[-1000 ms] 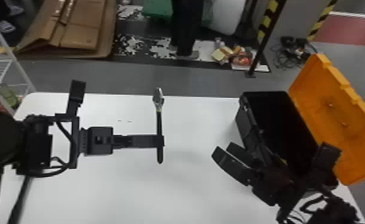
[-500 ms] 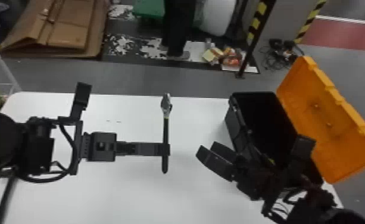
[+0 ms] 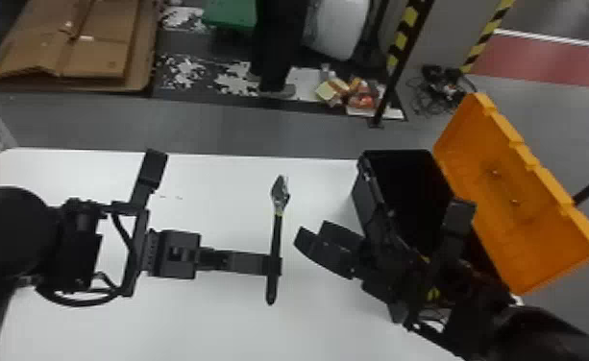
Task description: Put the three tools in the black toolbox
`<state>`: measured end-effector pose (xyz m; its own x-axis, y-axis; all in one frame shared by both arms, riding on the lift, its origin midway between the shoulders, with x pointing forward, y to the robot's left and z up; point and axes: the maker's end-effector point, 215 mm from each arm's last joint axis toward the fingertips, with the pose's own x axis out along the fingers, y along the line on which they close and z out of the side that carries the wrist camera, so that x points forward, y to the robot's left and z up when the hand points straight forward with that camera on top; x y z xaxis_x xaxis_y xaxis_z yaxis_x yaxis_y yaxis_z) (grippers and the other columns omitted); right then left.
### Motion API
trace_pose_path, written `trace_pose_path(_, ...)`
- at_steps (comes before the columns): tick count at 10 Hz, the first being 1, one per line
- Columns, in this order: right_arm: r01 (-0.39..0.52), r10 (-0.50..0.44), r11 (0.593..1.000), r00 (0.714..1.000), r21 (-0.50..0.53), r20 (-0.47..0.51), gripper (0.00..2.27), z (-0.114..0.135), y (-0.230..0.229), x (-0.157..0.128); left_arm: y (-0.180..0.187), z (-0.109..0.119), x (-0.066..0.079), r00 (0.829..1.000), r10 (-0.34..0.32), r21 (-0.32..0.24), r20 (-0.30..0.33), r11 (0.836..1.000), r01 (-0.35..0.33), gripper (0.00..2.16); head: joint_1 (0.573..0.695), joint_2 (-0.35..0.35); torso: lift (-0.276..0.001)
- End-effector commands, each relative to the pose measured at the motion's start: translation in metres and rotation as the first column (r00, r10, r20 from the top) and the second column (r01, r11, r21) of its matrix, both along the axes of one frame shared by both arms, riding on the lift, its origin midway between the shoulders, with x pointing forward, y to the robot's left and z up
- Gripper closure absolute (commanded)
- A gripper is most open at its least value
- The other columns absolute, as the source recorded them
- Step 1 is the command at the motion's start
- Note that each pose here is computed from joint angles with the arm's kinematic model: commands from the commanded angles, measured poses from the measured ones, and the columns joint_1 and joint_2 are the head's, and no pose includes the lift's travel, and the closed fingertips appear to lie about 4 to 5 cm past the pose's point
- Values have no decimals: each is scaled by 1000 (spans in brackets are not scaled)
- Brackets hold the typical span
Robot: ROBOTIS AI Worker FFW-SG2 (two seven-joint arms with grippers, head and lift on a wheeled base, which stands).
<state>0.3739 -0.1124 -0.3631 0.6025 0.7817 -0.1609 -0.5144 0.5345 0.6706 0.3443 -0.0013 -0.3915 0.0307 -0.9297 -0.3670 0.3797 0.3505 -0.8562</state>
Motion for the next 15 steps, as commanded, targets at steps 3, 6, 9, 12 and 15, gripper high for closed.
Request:
trace_pose_path(3,-36,35,995,999,-94,-10,83,-11,13,11,-1,-5,2,1000,-6,17,-5,1000,6,1237,695,-177,-55)
trace_pose_path(6,-50,50,988,999,-147,-5,83,-13,20,23,-10,-12,-4,999,-33,33,-19,999,34,1237,695,-157,-55)
trace_pose_path(9,-57,56,984,998,-169,-11,83,-20,23,31,-19,-21,-10,997,-64,59,-31,996,66,1237,695,-164,-55)
trace_pose_path(12,-64,61,978,998,-198,-23,97,-26,25,35,-19,-23,-10,997,-64,63,-32,996,66,1237,695,-170,-55)
trace_pose_path(15,-87,78,970,996,-228,-47,427,-34,32,34,-19,-25,-15,997,-65,55,-45,996,67,1237,695,-164,-55)
